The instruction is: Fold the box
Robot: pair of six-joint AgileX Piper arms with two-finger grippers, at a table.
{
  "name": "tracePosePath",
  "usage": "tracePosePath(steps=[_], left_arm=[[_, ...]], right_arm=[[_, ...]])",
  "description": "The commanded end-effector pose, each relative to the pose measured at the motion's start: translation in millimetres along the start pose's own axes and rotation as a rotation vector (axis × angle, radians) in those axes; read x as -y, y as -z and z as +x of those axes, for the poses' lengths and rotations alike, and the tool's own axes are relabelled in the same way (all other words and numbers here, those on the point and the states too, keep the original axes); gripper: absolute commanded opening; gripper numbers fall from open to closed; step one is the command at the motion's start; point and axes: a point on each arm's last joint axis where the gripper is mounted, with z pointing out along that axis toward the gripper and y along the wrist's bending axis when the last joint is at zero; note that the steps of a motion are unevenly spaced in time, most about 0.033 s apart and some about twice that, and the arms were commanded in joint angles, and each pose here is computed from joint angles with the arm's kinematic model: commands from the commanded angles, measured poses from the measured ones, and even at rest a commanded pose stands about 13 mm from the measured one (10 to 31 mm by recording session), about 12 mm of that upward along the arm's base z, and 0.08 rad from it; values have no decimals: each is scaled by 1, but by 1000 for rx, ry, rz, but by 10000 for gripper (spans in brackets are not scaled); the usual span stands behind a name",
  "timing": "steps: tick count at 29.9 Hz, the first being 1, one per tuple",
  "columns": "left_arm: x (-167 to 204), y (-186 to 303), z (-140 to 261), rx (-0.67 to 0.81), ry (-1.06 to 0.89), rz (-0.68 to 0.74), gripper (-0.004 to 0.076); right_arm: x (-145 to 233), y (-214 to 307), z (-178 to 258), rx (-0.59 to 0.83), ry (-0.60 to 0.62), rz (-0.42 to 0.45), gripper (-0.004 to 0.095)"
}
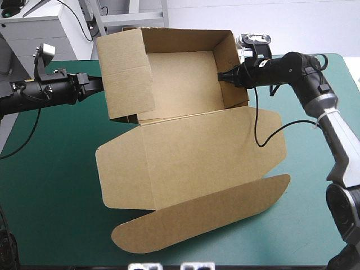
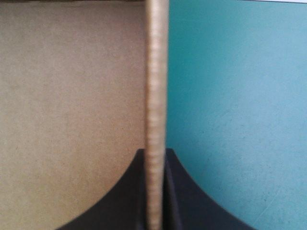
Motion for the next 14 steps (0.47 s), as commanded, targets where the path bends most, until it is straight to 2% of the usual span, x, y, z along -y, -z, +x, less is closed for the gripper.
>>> tracePosePath(steps=[1, 9, 11, 14], left_arm=[[25, 10, -4, 56, -32, 71, -8], [25, 9, -3, 39, -35, 71, -2], [25, 9, -2, 32, -36, 72, 24], [26, 9, -1, 16, -37, 81, 125]], right_arm=[[-20, 31, -19, 155, 13, -16, -8], [-33, 26, -20, 187, 32, -3, -7], [-33, 26, -20, 190, 39, 7, 0], [-33, 26, -20, 192, 22, 7, 0]])
